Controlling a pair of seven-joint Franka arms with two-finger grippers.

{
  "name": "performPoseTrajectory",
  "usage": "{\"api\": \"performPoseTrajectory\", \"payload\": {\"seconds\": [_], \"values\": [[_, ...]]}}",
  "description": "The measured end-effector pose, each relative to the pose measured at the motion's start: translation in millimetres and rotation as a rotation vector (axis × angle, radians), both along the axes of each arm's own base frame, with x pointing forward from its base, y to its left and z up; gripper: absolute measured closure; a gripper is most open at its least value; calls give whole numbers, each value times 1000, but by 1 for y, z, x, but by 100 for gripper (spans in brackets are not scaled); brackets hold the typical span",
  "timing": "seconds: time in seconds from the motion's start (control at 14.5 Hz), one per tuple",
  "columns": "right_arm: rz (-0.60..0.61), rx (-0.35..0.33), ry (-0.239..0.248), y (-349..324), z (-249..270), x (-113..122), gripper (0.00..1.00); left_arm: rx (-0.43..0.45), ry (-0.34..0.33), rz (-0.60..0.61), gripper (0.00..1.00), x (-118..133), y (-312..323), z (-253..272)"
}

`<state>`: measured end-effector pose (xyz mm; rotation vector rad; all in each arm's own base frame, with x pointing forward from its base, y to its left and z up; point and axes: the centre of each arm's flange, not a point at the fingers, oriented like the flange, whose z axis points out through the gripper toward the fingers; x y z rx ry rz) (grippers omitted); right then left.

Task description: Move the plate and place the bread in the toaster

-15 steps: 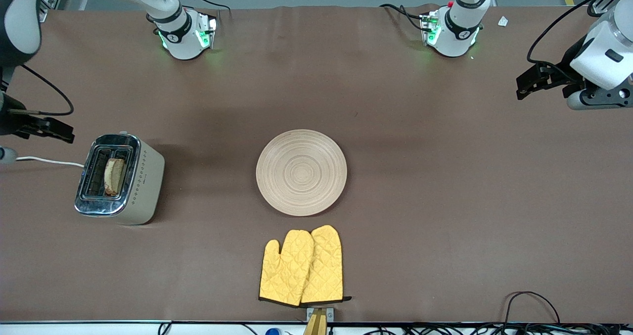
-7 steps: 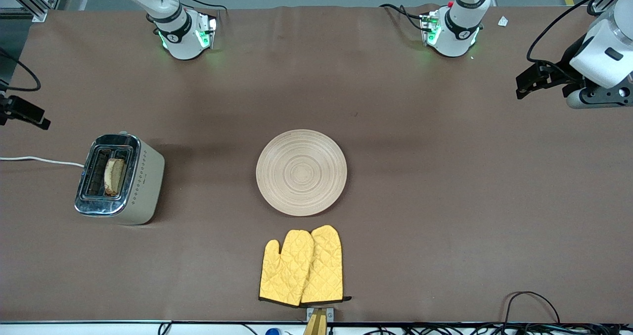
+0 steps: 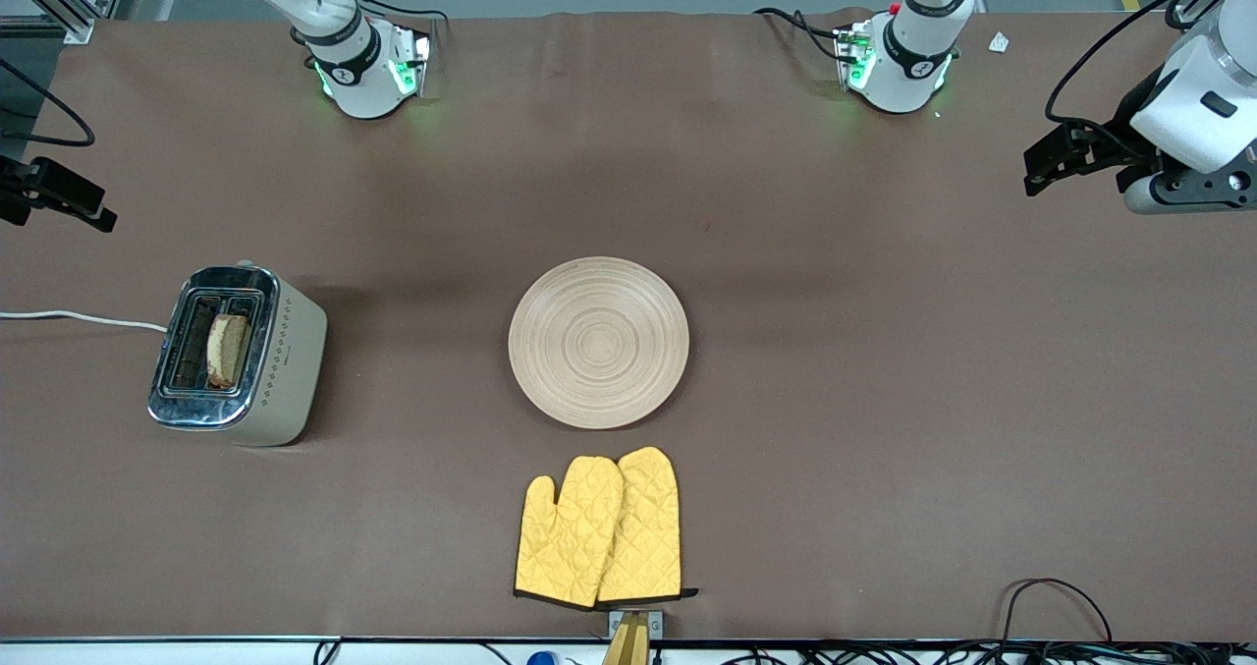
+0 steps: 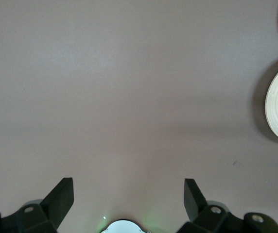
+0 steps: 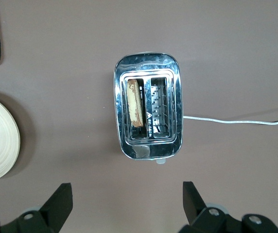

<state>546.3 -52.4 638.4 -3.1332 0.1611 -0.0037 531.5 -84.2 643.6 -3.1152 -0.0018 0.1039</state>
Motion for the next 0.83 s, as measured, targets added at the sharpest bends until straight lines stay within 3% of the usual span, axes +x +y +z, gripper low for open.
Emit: {"api": "performPoseTrajectory", "payload": {"seconds": [0.83], "values": [[5,-3,-35,3,17,0,0,-1,-4,1,0,0,1,2]]}}
